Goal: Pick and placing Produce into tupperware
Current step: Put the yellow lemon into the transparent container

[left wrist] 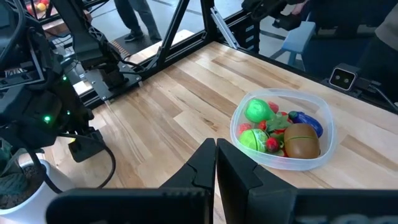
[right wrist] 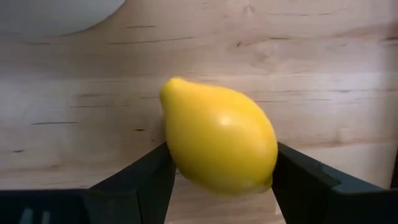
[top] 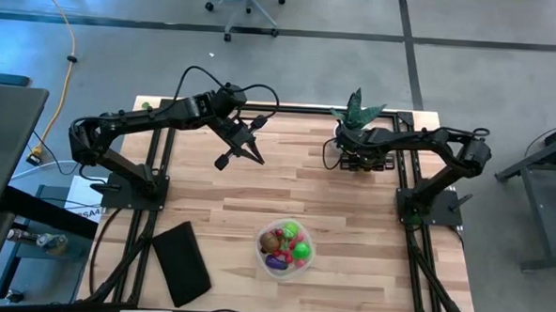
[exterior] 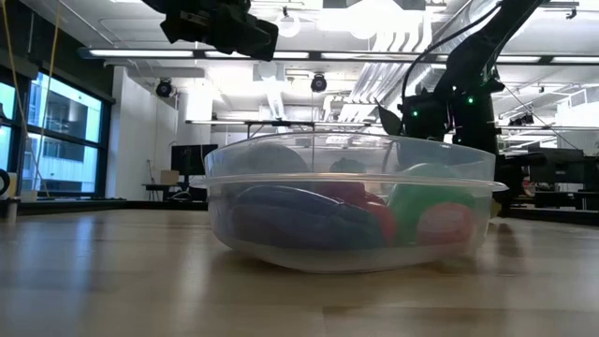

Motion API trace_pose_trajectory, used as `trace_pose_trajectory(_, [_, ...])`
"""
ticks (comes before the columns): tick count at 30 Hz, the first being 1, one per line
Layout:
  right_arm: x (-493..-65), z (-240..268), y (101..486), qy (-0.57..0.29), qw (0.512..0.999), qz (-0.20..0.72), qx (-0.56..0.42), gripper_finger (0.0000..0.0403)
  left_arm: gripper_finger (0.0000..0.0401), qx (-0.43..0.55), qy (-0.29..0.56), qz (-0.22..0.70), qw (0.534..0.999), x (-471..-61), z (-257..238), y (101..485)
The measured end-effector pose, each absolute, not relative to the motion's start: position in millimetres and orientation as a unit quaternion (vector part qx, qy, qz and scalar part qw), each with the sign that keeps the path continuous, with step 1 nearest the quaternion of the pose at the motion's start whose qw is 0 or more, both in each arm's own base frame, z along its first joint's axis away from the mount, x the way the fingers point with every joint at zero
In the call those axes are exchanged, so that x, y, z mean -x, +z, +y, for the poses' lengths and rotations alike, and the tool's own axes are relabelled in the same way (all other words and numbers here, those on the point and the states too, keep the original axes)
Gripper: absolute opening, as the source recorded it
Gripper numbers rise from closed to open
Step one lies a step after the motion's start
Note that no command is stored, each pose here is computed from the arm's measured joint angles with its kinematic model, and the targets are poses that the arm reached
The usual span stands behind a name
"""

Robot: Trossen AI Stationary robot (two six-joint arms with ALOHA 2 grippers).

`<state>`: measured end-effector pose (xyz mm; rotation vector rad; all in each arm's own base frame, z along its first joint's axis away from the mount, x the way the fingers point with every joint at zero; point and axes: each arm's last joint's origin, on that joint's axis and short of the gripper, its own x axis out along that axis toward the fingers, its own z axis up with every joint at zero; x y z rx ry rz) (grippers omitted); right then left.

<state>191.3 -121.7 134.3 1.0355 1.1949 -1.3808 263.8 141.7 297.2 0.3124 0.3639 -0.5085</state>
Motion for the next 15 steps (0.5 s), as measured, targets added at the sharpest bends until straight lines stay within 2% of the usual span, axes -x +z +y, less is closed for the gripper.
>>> trace_pose_trajectory(15, [-190.4, -122.5, 134.4, -0.548, 0.525, 0.528, -0.38, 0.0232, 0.0005, -0.154, -0.249, 0.178, 0.939, -263.9, 141.7, 297.2])
